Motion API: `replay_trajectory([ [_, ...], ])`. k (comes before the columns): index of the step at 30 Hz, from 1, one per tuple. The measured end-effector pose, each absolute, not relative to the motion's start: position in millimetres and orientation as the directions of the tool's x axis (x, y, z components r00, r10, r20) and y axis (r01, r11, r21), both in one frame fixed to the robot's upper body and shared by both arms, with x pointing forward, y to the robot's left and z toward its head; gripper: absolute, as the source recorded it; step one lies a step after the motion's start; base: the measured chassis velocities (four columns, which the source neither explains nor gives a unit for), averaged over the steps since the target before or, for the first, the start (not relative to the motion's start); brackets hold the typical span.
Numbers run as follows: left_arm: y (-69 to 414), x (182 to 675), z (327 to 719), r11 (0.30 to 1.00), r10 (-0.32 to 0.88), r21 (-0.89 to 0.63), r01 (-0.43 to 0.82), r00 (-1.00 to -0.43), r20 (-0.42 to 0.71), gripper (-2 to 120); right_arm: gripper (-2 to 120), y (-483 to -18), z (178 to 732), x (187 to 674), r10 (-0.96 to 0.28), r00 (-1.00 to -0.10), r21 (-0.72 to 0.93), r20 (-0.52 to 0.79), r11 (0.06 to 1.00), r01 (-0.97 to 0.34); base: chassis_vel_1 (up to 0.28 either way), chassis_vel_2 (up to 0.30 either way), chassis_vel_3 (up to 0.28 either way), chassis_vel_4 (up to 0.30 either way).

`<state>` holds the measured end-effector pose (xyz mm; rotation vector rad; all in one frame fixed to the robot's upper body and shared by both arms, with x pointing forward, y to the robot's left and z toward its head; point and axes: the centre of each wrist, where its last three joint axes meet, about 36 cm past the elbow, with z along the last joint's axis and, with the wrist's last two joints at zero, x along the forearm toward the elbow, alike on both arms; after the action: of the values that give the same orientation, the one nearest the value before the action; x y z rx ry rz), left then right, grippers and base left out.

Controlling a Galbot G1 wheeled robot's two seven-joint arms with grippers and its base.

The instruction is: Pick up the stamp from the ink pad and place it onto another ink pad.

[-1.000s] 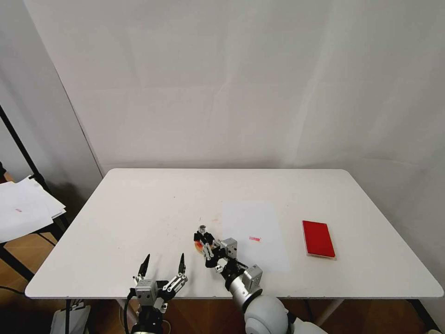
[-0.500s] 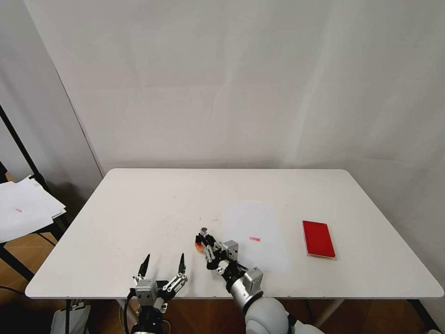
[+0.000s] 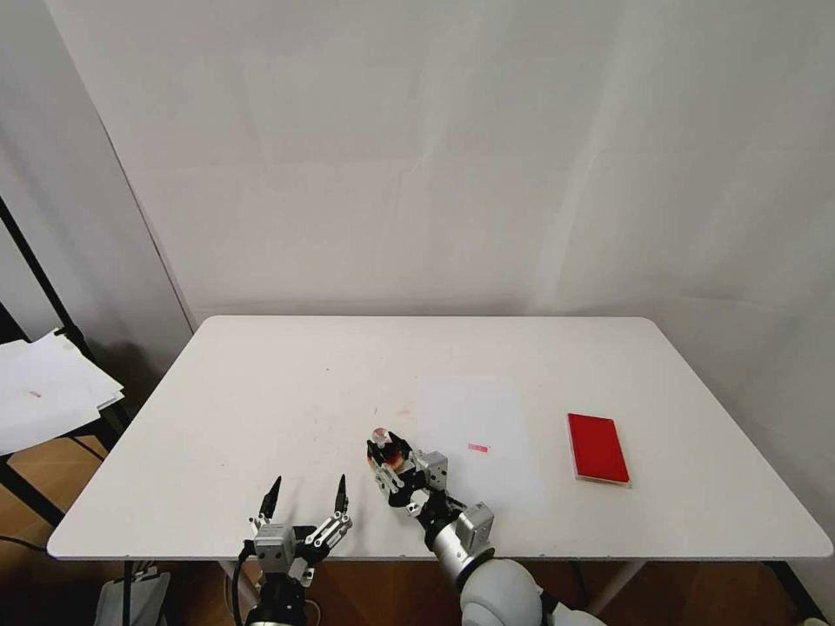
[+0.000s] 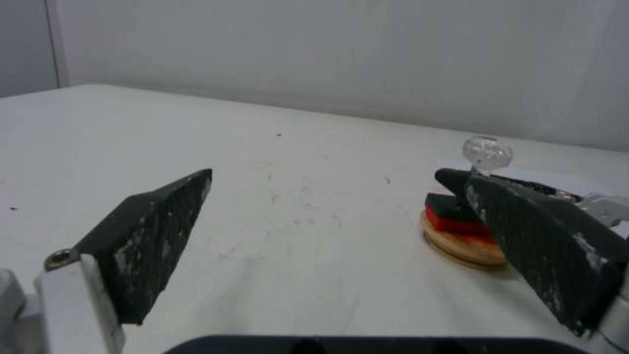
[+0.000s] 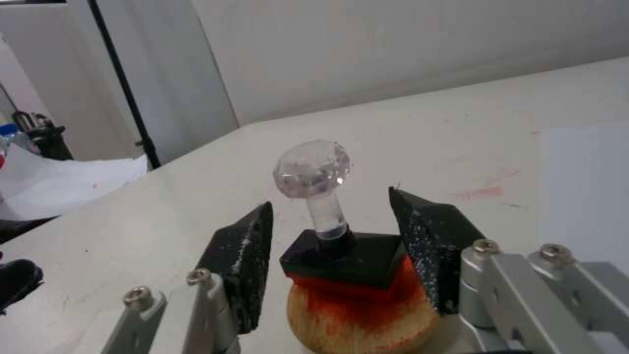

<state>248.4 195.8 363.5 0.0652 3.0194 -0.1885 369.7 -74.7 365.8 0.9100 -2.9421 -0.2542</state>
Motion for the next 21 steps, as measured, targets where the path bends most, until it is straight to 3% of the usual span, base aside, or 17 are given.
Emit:
replay_trajectory([
  [6,196,248,363,0.991,0.036,-0.121,0.05,-0.992,-0.118,102,76,-78,370,372,-0.556,-0.831,0.169,-0.006,0.819,-0.549,0.0,0.0,0.0,0.0],
  [12,196,248,364,0.991,0.036,-0.121,0.05,-0.992,-0.118,102,97,-118,392,375,-0.487,-0.873,0.138,-0.021,0.863,-0.485,0.0,0.0,0.0,0.0],
  [15,196,248,363,0.991,0.036,-0.121,0.05,-0.992,-0.118,102,100,-172,415,358,-0.386,-0.922,0.071,-0.03,0.919,-0.387,0.0,0.0,0.0,0.0],
  [21,196,248,363,0.991,0.036,-0.122,0.05,-0.992,-0.118,102,100,-213,411,302,-0.255,-0.967,-0.006,-0.023,0.967,-0.255,0.0,0.0,0.0,0.0],
])
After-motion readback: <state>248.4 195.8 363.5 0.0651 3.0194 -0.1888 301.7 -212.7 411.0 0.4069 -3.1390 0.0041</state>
